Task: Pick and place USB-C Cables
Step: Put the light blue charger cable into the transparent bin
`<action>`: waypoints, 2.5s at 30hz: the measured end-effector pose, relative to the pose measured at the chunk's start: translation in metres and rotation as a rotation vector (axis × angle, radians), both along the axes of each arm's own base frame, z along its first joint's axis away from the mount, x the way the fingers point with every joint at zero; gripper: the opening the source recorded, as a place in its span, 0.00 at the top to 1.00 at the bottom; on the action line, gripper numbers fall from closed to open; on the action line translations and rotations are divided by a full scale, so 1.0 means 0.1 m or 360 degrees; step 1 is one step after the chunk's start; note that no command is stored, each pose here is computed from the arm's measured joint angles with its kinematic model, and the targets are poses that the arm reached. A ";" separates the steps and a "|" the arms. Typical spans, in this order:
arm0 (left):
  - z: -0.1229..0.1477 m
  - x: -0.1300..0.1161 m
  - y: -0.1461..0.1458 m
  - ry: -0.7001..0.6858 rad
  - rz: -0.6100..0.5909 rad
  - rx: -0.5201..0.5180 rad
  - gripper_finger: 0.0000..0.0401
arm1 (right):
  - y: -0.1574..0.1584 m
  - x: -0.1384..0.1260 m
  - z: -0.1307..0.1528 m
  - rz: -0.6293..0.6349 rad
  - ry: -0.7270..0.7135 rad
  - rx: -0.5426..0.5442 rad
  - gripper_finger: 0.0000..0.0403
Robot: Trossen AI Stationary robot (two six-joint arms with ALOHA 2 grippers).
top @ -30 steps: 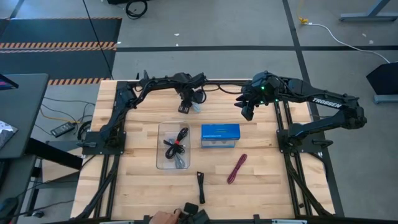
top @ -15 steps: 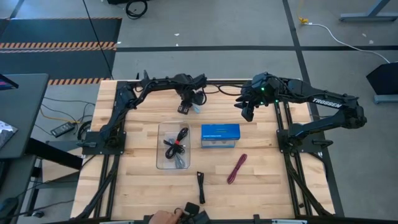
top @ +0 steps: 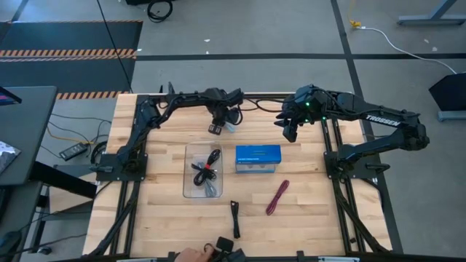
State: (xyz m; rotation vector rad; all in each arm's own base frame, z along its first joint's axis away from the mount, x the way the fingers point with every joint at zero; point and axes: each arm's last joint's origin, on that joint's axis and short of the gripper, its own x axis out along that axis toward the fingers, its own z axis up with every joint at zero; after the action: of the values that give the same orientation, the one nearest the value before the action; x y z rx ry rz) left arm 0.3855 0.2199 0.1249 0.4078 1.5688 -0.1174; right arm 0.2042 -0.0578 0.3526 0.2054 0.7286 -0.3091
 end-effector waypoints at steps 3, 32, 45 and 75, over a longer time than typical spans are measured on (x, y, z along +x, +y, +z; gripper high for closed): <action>0.00 0.01 -0.02 0.0018 0.0013 0.0033 0.77 | 0.00 0.00 0.00 0.0005 0.0002 -0.0006 0.68; 0.21 -0.19 -0.04 0.0019 0.0478 -0.0177 0.87 | 0.00 -0.01 -0.02 -0.0001 0.0035 0.0008 0.68; 0.59 -0.31 -0.01 -0.0050 0.0499 -0.0137 0.87 | 0.00 -0.02 -0.02 -0.0020 0.0040 0.0030 0.68; 2.28 -0.64 -1.61 -0.0742 0.0008 -0.0915 0.87 | 0.06 -0.01 -0.02 0.0016 0.0046 0.0037 0.68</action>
State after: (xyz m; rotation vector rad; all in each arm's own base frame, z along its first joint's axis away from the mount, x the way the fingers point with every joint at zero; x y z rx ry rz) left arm 0.3216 0.0586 0.3530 -0.0274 1.0154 -0.4264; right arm 0.2034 -0.0518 0.3502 0.2196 0.7620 -0.2943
